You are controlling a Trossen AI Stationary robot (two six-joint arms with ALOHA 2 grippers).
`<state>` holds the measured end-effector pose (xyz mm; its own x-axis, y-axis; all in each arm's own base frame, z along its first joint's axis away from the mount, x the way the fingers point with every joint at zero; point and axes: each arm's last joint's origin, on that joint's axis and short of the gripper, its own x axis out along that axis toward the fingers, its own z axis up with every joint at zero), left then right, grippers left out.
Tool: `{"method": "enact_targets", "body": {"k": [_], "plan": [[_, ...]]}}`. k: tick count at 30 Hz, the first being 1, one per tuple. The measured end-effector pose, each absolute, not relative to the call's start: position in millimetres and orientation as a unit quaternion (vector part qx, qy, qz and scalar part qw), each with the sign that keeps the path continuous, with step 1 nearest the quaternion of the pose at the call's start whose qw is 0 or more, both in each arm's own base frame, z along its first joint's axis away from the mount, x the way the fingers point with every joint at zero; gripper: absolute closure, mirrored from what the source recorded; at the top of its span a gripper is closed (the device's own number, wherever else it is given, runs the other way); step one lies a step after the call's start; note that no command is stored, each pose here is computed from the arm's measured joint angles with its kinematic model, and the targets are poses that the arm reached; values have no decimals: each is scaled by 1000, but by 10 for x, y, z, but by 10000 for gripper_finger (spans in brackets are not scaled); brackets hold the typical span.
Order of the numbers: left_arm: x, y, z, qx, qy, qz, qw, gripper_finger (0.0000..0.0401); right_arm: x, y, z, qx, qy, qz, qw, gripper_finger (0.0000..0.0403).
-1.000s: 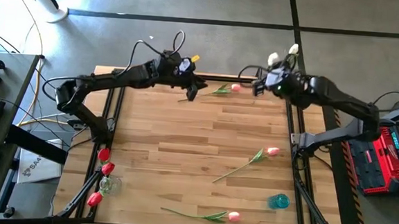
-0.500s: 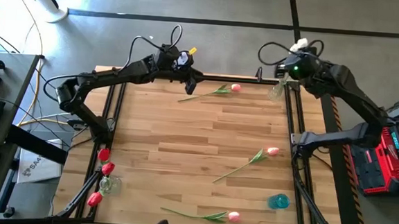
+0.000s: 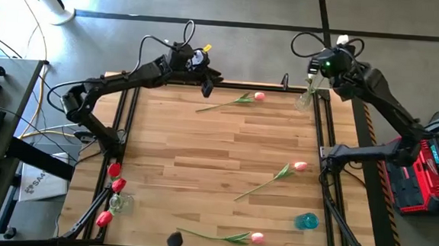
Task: Sort flowers into vase by color
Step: Put the white tulip into the transparent vase, then put the middle pink tulip into the blue vase
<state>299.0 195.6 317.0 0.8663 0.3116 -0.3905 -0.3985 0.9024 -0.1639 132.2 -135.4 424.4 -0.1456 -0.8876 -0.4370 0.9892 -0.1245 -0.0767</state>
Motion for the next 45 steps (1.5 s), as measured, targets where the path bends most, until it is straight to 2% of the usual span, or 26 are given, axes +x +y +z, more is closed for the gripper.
{"method": "enact_targets", "body": {"k": [5, 13, 17, 21, 29, 33, 38, 45], "plan": [[2944, 2024, 3175, -122, 177, 185, 959, 284, 1366, -1458, 4186, 147, 162, -730, 648, 403], [2904, 2075, 3163, -128, 180, 187, 957, 284, 1393, -1564, 3918, 167, 190, -720, 646, 402], [2903, 2075, 3162, -124, 182, 186, 958, 284, 1388, -1589, 3842, 188, 196, -712, 648, 387], [2901, 2075, 3158, -124, 184, 187, 957, 284, 1386, -1585, 3847, 192, 194, -710, 650, 345], [2877, 2068, 3108, -119, 213, 189, 951, 284, 1350, -1550, 3969, 200, 171, -711, 652, 212], [2862, 2056, 3073, -128, 231, 189, 946, 284, 1329, -1535, 4093, 204, 142, -717, 651, 160], [2855, 2035, 3043, -127, 249, 185, 942, 284, 1312, -1466, 4293, 215, 118, -697, 674, 131], [2844, 2028, 3022, -124, 261, 185, 939, 284, 1333, -1245, 4601, 250, 102, -604, 750, 128]]}}
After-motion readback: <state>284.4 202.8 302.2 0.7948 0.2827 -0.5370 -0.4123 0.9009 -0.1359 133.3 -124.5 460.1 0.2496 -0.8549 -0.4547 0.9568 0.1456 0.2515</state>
